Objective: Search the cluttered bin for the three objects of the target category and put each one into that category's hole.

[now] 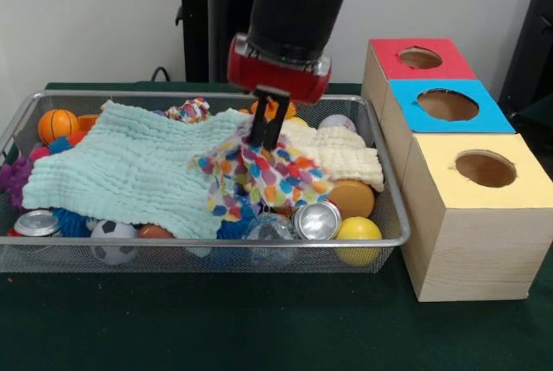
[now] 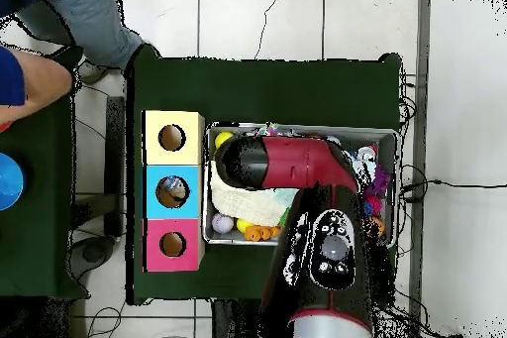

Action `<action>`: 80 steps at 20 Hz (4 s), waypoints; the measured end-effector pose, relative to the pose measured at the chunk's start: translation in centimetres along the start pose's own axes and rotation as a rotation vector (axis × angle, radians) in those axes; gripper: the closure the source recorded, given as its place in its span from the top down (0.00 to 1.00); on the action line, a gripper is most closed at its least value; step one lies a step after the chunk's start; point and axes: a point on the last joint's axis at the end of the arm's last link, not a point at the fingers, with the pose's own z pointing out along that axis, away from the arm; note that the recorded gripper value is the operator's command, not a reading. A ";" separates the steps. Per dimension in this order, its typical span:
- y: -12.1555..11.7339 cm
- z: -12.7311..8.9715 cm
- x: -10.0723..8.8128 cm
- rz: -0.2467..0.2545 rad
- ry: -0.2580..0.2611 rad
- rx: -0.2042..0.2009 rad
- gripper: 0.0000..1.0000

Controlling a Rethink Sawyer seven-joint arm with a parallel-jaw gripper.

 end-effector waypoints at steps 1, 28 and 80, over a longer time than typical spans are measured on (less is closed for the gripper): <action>0.6 -2.3 -0.6 -0.008 -0.029 0.002 0.00; 9.8 -12.0 0.7 -0.001 -0.076 -0.110 0.00; 19.4 -7.8 -1.1 0.133 -0.093 -0.135 0.00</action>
